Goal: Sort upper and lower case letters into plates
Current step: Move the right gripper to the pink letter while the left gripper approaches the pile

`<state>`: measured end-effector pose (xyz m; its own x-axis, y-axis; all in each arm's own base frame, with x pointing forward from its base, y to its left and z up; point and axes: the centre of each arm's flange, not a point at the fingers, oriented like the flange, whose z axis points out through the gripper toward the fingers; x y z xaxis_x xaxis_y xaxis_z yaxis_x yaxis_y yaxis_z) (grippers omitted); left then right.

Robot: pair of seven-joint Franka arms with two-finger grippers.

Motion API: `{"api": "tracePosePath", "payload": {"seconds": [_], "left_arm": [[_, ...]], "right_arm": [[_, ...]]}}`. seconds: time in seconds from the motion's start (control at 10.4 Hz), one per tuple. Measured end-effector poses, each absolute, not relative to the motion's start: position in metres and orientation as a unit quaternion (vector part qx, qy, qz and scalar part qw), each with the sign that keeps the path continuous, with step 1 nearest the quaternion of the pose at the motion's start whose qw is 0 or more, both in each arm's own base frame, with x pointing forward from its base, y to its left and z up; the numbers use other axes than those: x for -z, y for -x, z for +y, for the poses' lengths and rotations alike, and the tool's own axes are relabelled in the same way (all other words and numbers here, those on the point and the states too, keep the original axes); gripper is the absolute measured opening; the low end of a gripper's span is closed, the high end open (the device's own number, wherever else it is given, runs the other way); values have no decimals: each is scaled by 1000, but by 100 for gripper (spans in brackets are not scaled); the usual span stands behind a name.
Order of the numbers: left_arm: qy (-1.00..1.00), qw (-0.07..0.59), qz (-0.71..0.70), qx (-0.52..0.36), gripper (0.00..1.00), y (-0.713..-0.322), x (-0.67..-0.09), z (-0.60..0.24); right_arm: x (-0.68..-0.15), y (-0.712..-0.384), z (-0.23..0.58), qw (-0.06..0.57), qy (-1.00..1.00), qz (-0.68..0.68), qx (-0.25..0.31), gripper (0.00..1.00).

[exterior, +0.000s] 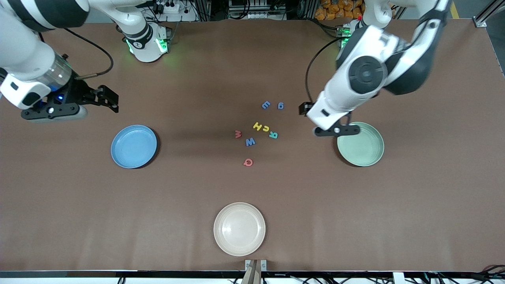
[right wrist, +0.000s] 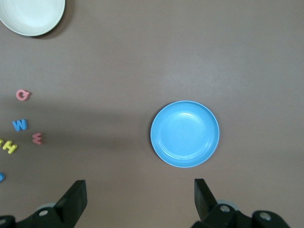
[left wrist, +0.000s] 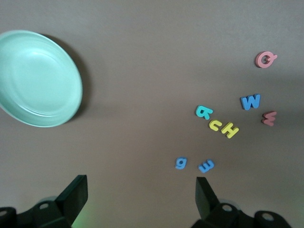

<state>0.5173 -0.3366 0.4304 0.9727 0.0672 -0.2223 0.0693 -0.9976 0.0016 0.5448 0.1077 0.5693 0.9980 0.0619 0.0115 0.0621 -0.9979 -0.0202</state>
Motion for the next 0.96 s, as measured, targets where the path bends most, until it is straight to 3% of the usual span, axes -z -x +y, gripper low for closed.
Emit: {"api": "tracePosePath", "payload": {"seconds": [0.77, 0.96], "left_arm": [[-990, 28, 121, 71, 100, -373, -310, -384], [-989, 42, 129, 56, 100, -353, -287, -384]], "right_arm": [[-494, -553, 215, 11, 1000, -4, -20, 100], [-468, -550, 247, 12, 1000, 8, -25, 100]]}}
